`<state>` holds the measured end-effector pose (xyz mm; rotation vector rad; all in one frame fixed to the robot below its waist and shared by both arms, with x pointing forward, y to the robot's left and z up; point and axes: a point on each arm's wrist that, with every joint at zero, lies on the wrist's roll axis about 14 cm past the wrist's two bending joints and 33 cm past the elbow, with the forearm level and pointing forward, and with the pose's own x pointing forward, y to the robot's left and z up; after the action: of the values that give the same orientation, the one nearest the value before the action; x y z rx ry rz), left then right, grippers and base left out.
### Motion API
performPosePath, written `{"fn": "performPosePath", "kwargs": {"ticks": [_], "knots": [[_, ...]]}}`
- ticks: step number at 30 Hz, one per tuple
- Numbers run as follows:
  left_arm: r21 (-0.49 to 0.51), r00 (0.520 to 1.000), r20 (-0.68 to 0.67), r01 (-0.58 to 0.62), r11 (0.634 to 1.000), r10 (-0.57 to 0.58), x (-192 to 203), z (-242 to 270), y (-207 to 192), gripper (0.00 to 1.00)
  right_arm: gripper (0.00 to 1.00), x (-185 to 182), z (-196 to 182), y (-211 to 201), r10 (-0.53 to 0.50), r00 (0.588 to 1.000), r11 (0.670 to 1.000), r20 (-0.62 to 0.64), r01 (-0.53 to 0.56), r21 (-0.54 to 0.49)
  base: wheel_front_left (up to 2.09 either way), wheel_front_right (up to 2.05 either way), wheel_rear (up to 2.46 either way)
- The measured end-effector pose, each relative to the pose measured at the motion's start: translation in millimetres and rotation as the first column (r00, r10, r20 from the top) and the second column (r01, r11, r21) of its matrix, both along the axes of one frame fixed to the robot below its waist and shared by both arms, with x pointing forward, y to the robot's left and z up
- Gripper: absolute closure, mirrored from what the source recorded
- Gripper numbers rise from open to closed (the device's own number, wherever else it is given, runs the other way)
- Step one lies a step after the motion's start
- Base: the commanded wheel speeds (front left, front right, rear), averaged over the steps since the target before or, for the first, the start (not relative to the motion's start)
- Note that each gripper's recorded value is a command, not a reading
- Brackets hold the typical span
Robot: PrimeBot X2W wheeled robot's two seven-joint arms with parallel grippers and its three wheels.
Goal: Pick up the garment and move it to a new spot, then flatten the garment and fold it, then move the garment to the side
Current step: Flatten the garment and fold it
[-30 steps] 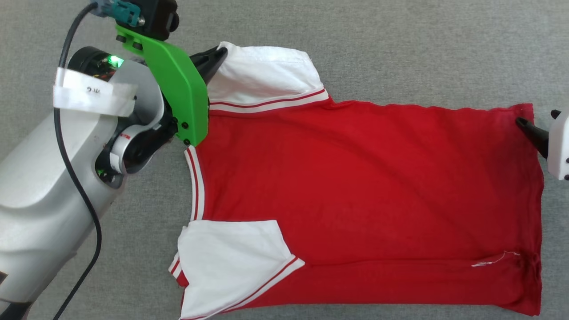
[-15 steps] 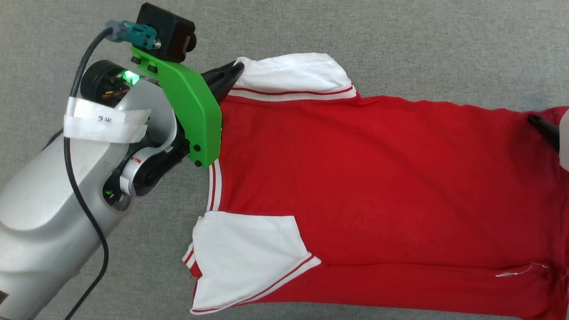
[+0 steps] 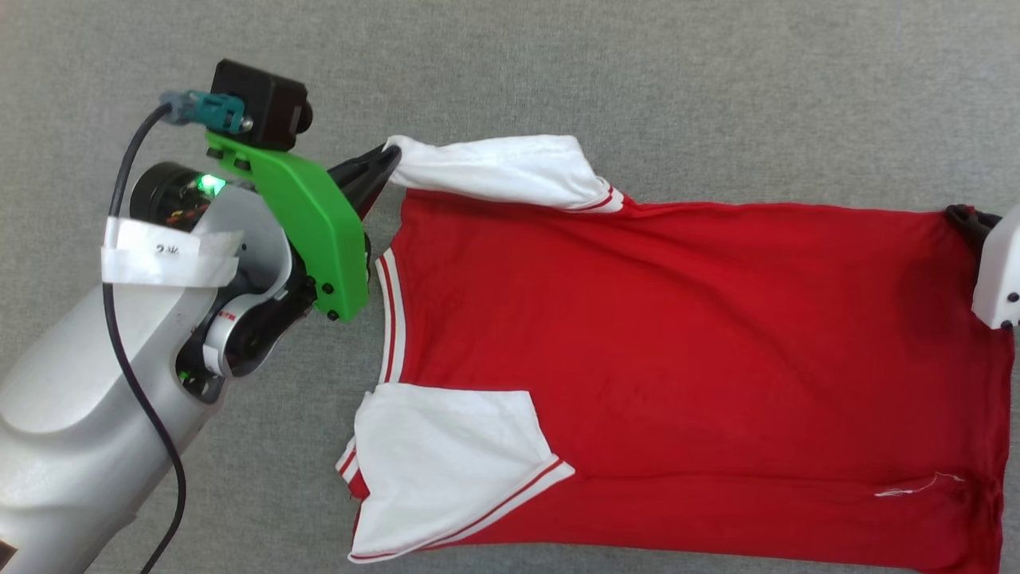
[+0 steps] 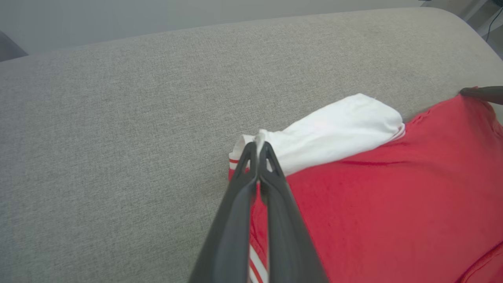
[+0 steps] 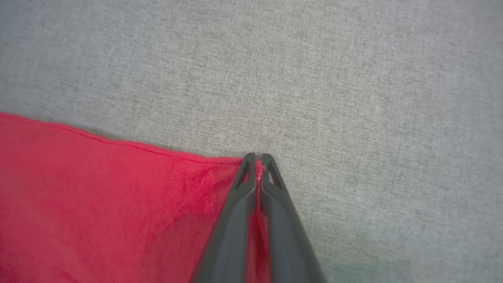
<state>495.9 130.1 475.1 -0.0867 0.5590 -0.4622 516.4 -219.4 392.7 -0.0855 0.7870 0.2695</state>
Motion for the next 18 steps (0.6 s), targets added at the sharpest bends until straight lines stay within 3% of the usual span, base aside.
{"fn": "performPosePath", "kwargs": {"ticks": [11, 18], "knots": [[-0.036, 0.999, 0.022, -0.036, 0.999, 0.037, -33, 16, 6, 1.0, 1.0, -18, 50, -12, -0.085, 0.966, 0.992, 0.244, 0.059, 0.113, 0.0, 0.0, 0.0], [-0.031, 0.998, -0.014, -0.062, 0.998, 0.061, -71, 10, 13, 1.0, 1.0, -47, 62, -10, -0.103, 0.94, 0.986, 0.326, 0.053, 0.158, 0.0, 0.0, 0.0]]}}
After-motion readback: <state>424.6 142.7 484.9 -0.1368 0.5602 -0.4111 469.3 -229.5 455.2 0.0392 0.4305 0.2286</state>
